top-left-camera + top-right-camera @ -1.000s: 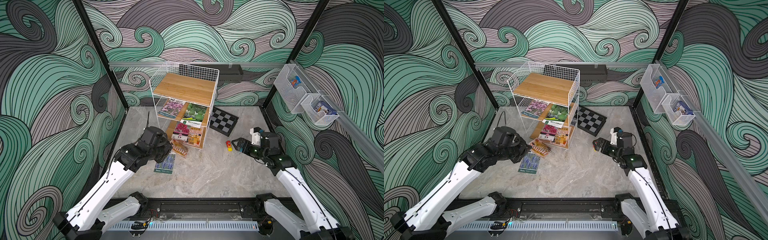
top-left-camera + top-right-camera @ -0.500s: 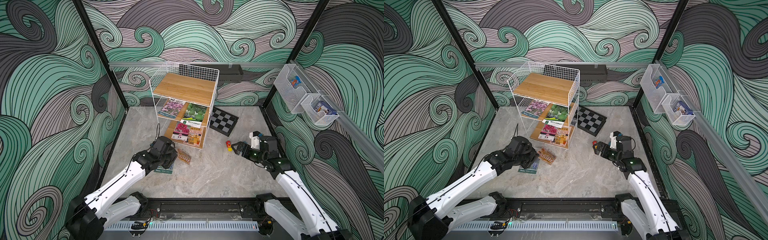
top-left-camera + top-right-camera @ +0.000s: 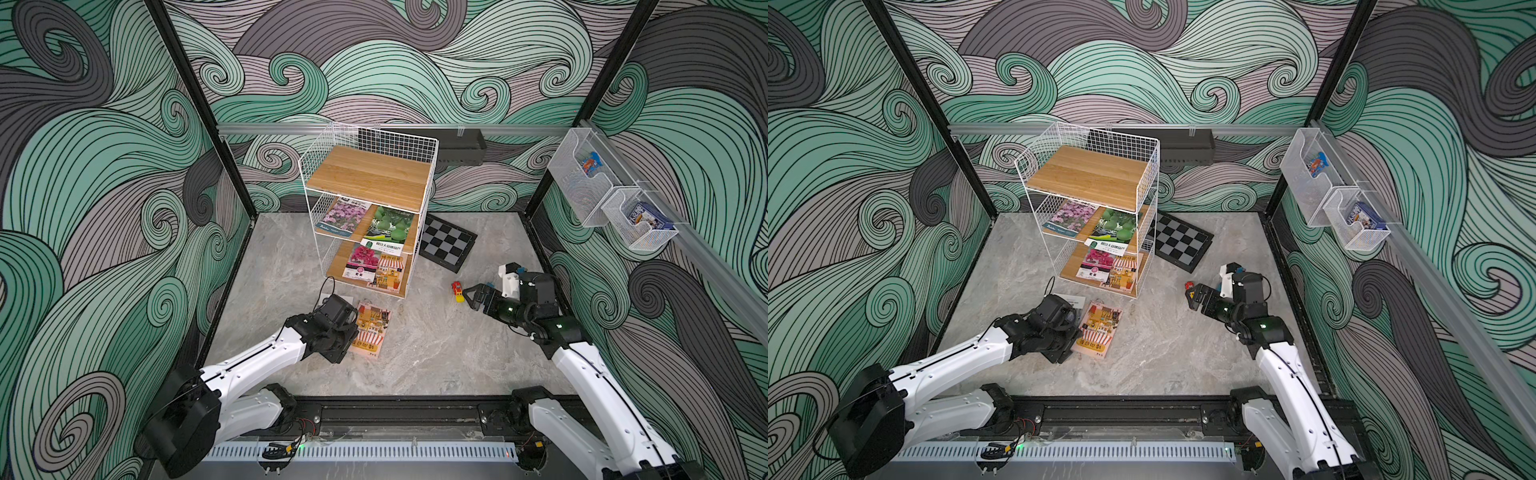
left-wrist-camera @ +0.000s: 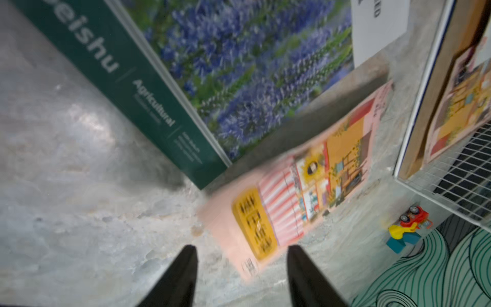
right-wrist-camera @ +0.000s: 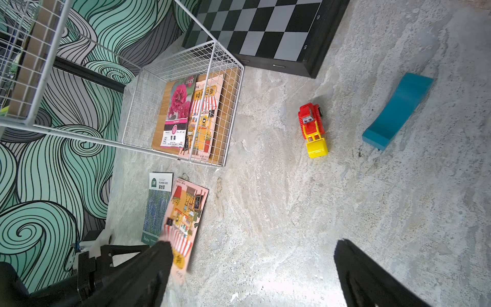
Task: Take the seed bag off the shelf
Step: Place the seed packet at the center of the board, then pick up the seed packet from the shelf.
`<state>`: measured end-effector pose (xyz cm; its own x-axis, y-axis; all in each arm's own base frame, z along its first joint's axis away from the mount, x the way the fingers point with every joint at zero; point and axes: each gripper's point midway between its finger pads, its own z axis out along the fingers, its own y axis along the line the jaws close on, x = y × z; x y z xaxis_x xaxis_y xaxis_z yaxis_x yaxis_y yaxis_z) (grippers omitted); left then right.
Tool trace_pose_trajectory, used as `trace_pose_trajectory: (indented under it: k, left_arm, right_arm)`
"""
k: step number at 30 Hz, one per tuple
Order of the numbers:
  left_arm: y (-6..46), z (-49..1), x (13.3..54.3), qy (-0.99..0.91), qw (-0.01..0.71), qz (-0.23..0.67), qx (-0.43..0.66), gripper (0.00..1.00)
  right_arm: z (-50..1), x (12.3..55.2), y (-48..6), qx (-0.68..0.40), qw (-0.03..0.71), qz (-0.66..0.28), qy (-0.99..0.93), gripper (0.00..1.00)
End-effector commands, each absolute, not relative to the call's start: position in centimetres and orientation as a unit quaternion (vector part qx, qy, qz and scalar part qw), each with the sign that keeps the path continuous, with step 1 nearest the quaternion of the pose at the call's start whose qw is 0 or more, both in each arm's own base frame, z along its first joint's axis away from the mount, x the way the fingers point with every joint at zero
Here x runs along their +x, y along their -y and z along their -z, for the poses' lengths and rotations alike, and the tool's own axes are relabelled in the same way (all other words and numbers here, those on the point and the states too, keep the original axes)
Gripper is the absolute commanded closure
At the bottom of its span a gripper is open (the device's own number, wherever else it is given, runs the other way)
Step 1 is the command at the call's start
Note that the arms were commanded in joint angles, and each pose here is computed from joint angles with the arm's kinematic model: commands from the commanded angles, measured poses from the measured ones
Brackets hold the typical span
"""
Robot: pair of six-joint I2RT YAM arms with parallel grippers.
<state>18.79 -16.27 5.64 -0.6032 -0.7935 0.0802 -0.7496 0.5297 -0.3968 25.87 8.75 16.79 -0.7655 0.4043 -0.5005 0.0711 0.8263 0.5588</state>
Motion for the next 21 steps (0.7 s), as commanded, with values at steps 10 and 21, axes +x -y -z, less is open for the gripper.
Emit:
trace_pose_trajectory:
  k: [10,21]
  left_arm:
    - [13.4,-20.3,21.9,-0.876,0.226,0.223,-0.364,0.08]
    - [14.5,-28.5,35.0,-0.8,0.342,0.316,-0.377,0.01]
  right_arm:
    - [-17.0,26.1,-8.8,0.12,0.317,-0.255,-0.906,0.01]
    - [-17.7,26.7,-9.0,0.115,0.318,-0.256,-0.905,0.01]
